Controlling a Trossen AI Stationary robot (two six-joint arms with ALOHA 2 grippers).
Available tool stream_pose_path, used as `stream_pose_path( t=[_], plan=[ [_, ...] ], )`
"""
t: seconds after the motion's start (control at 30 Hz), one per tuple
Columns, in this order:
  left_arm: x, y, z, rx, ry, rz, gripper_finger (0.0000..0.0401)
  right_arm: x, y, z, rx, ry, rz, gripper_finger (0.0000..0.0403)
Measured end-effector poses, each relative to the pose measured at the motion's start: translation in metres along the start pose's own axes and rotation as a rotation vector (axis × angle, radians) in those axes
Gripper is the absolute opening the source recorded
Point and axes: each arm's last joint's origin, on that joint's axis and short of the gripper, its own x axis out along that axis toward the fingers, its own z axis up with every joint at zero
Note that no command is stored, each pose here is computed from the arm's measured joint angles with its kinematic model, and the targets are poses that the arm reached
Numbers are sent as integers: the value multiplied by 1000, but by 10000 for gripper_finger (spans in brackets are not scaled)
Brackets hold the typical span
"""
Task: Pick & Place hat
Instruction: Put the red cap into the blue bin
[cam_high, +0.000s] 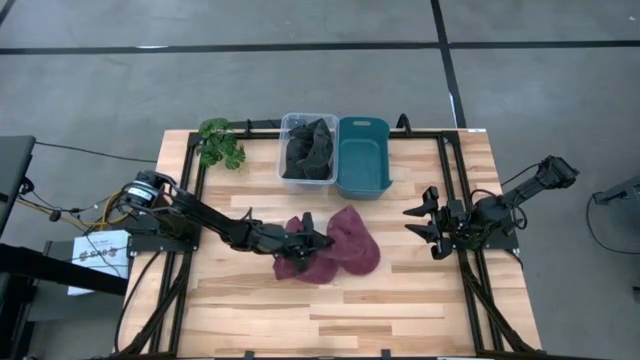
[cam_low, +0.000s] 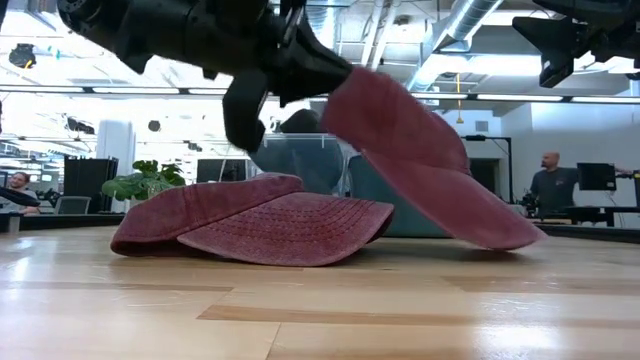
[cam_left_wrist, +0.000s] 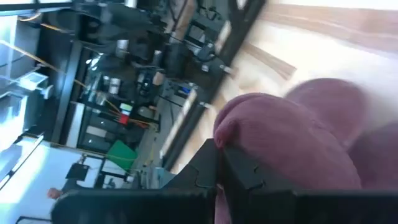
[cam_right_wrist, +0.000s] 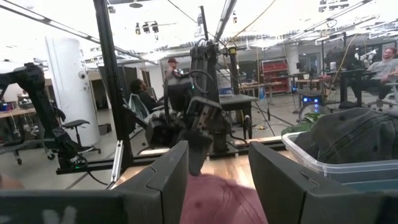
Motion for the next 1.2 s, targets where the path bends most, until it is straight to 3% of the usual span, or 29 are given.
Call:
stream_pose_path(
  t=[0.23,0.47,0.97,1.2],
  plan=[
    [-19,39,10,-91,-59,106,10,0,0,0,2,-3,-1,161],
    [-38,66,16,-110,-86,145,10,0,0,1,3,-7,-1,161],
    [-61,79,20,-188,-96,83,10,0,0,1,4,-7,-2,161],
    [-51,98,-4,-290,-100,102,10,0,0,3,13,-27,-4,161]
  ],
)
